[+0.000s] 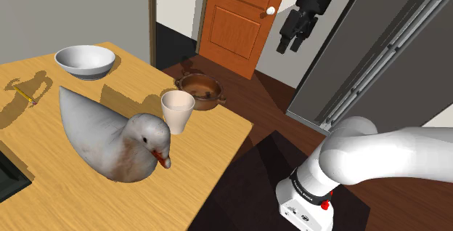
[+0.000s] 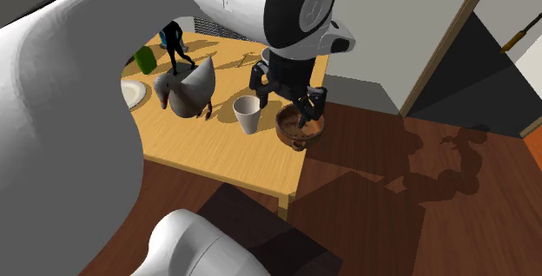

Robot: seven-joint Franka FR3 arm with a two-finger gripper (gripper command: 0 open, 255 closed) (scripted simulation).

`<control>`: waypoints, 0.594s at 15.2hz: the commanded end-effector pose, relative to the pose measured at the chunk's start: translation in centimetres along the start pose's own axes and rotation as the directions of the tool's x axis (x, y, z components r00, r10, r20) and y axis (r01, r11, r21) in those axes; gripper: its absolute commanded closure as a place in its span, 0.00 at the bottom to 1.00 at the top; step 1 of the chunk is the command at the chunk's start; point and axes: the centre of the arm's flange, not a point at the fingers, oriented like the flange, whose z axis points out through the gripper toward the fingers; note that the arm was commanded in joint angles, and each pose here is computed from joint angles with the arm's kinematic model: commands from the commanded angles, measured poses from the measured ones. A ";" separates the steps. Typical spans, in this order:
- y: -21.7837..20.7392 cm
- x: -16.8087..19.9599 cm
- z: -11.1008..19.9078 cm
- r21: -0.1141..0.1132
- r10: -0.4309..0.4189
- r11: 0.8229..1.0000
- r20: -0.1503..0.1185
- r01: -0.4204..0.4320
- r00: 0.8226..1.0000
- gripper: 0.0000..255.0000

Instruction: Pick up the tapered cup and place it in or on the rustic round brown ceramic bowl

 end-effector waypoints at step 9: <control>-4.8 5.2 7.5 0.015 -0.029 0.999 -0.020 0.029 0.999 0.00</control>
